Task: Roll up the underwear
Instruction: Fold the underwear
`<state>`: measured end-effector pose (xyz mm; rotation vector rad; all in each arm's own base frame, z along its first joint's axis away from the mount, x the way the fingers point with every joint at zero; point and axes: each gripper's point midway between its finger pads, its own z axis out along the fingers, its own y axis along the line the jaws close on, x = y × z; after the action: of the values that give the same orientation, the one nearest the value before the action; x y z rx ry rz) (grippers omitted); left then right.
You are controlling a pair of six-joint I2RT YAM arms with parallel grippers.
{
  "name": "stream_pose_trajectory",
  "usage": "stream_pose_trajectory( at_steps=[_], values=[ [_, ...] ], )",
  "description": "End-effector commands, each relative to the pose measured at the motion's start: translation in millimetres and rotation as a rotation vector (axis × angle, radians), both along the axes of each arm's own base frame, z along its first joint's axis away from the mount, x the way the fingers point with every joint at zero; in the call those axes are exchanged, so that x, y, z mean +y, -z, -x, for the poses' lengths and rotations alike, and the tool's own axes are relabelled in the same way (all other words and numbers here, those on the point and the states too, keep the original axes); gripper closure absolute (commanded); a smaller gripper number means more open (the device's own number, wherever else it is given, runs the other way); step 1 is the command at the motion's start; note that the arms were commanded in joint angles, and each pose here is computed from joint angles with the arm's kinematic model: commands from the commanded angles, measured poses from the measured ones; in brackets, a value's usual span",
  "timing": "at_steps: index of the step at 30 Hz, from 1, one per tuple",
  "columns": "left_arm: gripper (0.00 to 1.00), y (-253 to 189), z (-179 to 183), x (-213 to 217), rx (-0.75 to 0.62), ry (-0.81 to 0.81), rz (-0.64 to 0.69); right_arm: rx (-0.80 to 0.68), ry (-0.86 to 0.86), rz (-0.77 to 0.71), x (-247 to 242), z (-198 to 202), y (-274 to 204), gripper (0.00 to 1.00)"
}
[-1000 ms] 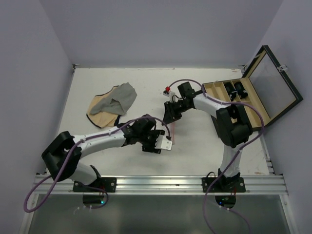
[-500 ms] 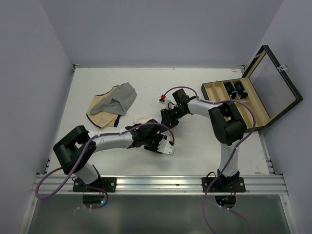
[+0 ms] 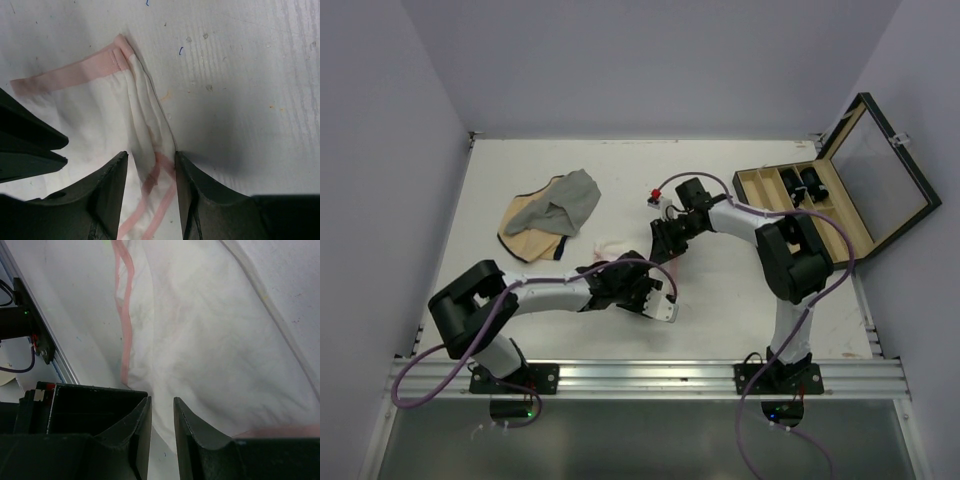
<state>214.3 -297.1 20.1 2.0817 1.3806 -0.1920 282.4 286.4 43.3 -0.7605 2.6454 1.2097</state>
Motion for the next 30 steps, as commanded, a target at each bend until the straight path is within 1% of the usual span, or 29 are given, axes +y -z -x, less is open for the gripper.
stream_pose_trajectory(
  at_steps=[1,4,11,16,21,22,25,26,29,30],
  values=[
    [0.53,8,6,13,-0.02,-0.007,-0.033,-0.069,-0.017,-0.032,1,-1,-28,0.71],
    [0.53,6,10,16,-0.043,-0.001,-0.036,-0.061,-0.021,-0.031,1,1,-29,0.71],
    [0.63,17,19,20,-0.053,0.022,-0.068,-0.041,-0.03,-0.046,4,4,-29,0.71],
    [0.66,25,18,20,-0.051,0.02,-0.085,-0.007,-0.051,-0.052,7,16,-23,0.71],
    [0.77,33,21,21,-0.026,0.023,-0.104,0.018,-0.073,-0.034,5,23,-9,0.71],
    [0.83,35,25,22,-0.004,0.025,-0.109,0.025,-0.077,-0.025,4,22,-3,0.71],
    [0.94,31,30,18,0.044,0.014,-0.103,0.009,-0.096,0.02,-3,22,17,0.72],
    [1.0,24,29,12,0.053,0.011,-0.089,0.004,-0.101,0.034,-4,21,24,0.72],
    [1.0,13,36,7,0.126,-0.016,-0.079,0.061,-0.117,0.047,-6,31,37,0.73],
    [1.0,4,35,0,0.138,-0.016,-0.065,0.076,-0.132,0.036,-4,38,38,0.73]
  ],
)
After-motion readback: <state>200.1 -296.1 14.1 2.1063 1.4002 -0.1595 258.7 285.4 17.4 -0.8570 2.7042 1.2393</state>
